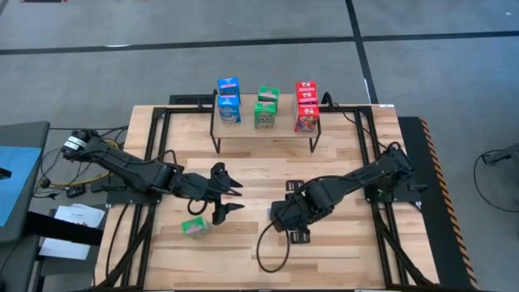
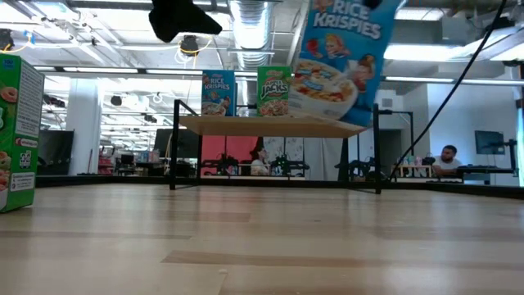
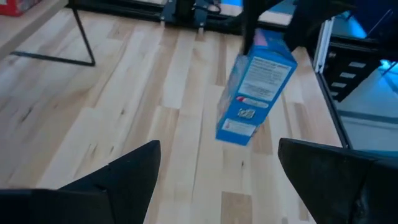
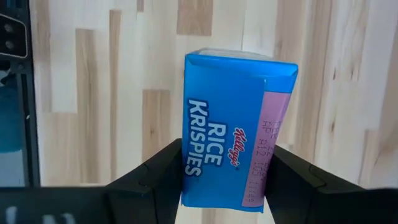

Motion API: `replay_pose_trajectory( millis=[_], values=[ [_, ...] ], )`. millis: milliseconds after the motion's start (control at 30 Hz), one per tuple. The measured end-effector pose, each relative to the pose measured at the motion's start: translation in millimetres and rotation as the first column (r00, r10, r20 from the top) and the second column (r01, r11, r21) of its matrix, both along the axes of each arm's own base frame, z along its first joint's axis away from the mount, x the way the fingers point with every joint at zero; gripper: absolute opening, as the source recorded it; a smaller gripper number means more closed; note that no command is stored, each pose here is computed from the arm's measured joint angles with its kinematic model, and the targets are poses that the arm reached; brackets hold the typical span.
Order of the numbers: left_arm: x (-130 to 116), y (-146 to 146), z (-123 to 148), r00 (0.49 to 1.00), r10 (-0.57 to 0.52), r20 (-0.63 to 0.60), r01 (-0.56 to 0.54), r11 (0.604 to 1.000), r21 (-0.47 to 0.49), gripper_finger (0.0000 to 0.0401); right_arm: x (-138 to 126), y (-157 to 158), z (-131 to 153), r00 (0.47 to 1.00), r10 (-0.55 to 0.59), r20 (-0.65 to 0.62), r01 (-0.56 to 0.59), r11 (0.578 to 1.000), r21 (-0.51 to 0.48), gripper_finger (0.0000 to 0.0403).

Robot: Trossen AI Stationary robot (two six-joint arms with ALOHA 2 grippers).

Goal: Stack cereal on shelf
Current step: Put the blue cereal box on the shelf aligned with the other blue cereal boxes

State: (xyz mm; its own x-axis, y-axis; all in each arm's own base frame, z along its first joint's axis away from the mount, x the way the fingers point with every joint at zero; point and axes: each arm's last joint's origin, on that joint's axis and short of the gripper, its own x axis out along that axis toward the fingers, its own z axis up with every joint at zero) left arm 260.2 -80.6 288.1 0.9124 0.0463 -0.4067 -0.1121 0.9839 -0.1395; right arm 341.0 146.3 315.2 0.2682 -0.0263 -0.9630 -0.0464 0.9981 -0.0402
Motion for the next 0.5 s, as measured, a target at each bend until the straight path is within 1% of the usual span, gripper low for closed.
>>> replay_pose_trajectory(
  millis=[133, 300, 500],
  values=[
    [0, 0, -9, 0.999, -0.004, 0.033, 0.004, 1.000, -0.007, 0.0314, 7, -8, 1, 0.999, 0.031, 0.028, -0.031, 0.999, 0.010, 0.0214],
    [-2, 1, -21, 0.999, -0.004, 0.036, 0.004, 1.000, 0.006, 0.0314, 15, -15, 2, 0.996, 0.054, 0.065, -0.058, 0.997, 0.059, 0.0214],
    [-4, 1, -30, 0.999, -0.006, 0.051, 0.007, 1.000, -0.011, 0.0314, 22, -22, 4, 0.990, 0.092, 0.106, -0.098, 0.994, 0.050, 0.0214]
  ],
)
